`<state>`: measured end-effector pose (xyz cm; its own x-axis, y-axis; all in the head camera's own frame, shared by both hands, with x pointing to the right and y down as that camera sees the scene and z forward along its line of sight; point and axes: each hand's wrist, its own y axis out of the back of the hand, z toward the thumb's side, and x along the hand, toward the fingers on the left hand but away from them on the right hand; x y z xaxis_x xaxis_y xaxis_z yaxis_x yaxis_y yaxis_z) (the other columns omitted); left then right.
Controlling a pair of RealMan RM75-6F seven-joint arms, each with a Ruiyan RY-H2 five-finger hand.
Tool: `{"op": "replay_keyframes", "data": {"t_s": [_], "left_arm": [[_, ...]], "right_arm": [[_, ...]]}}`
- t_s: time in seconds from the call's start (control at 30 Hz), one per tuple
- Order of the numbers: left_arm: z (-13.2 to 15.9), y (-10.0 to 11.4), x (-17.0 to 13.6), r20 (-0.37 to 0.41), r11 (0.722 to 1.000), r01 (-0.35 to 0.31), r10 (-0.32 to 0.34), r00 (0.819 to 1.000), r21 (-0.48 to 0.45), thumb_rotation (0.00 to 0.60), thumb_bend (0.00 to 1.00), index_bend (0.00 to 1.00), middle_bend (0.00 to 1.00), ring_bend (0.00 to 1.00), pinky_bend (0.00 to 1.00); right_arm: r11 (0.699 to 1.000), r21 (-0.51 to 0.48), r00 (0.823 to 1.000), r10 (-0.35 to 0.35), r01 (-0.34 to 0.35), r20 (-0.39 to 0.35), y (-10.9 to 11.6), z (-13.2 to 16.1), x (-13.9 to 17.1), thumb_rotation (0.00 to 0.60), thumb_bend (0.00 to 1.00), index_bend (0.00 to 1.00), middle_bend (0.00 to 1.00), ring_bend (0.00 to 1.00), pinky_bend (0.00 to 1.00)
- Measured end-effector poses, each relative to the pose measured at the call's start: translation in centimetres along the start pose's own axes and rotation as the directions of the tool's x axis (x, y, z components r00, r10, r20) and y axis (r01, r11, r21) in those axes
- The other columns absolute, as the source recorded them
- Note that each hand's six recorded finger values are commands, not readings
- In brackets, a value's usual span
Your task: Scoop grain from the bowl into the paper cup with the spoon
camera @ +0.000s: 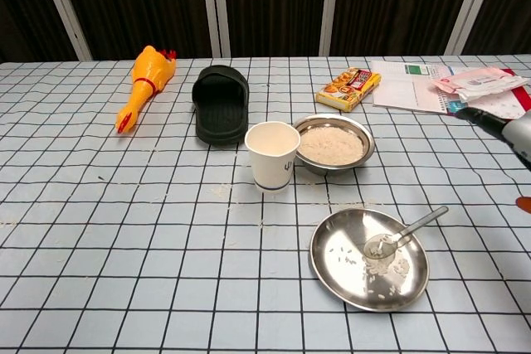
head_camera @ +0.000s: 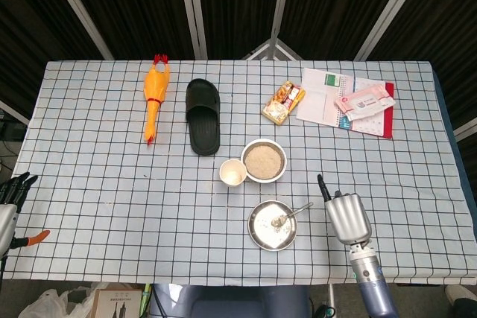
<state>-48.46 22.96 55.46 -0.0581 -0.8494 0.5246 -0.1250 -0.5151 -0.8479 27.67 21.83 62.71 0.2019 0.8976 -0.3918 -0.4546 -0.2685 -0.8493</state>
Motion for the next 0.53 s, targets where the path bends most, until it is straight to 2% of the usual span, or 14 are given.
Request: {"op": "replay_keyframes", "data": {"t_s": [0.03, 0.1, 0.13, 0.2, 0.27, 0.3, 0.4, 0.53], "left_arm": [[0.0, 0.1, 0.0, 0.003, 1.0, -0.007, 0.007, 1.0, -0.002, 0.6, 0.0, 0.0, 0.0, 0.0, 0.0], [0.2, 0.4, 0.0, 0.016, 0.999, -0.038, 0.038, 0.999, -0.004, 0.6, 0.0, 0.0, 0.0, 0.0, 0.0], [0.2, 0.5, 0.0, 0.02, 0.999, -0.047, 0.047, 0.999, -0.002, 0.6, 0.0, 0.0, 0.0, 0.0, 0.0], [0.2, 0.7, 0.1, 0.034, 0.997, -0.074, 0.074, 0.997, 0.01, 0.6, 0.0, 0.0, 0.0, 0.0, 0.0], [0.3, 0.7, 0.1, 0.046, 0.995, -0.093, 0.091, 0.995, 0.03, 0.6, 0.0, 0.0, 0.0, 0.0, 0.0], [0.3, 0.7, 0.0, 0.05, 0.994, -0.098, 0.096, 0.994, 0.042, 0.6, 0.0, 0.0, 0.0, 0.0, 0.0], [0.4, 0.5, 0.0, 0.052, 0.992, -0.106, 0.103, 0.993, 0.066, 0.6, 0.0, 0.0, 0.0, 0.0, 0.0], [0.3, 0.5, -0.1, 0.05, 0.988, -0.118, 0.114, 0.992, 0.094, 0.6, 0.0, 0.0, 0.0, 0.0, 0.0]], "right_arm": [[1.0, -0.02, 1.0, -0.015, 0.015, -0.003, 0.2, -0.4, 0.1, 0.6, 0.26, 0.03, 0.3, 0.43, 0.81], [0.996, -0.071, 0.999, -0.051, 0.05, -0.01, 0.6, -1.4, 0.6, 0.6, 0.26, 0.0, 0.12, 0.22, 0.74], [0.994, -0.094, 0.998, -0.064, 0.063, -0.013, 0.7, -1.9, 0.9, 0.6, 0.26, 0.0, 0.07, 0.16, 0.73], [0.986, -0.144, 0.996, -0.086, 0.082, -0.019, 0.8, -3.3, 1.7, 0.6, 0.25, 0.0, 0.01, 0.06, 0.81], [0.98, -0.178, 0.995, -0.091, 0.085, -0.03, 0.8, -5.0, 2.7, 0.6, 0.24, 0.0, 0.0, 0.01, 0.97], [0.979, -0.186, 0.995, -0.089, 0.081, -0.035, 0.7, -5.8, 3.3, 0.6, 0.24, 0.0, 0.0, 0.0, 1.0], [0.978, -0.2, 0.997, -0.064, 0.054, -0.043, 0.5, -8.1, 5.2, 0.6, 0.24, 0.0, 0.0, 0.0, 1.0], [0.975, -0.218, 0.998, -0.049, 0.04, -0.034, 0.4, -9.2, 6.6, 0.6, 0.24, 0.0, 0.0, 0.0, 1.0]]}}
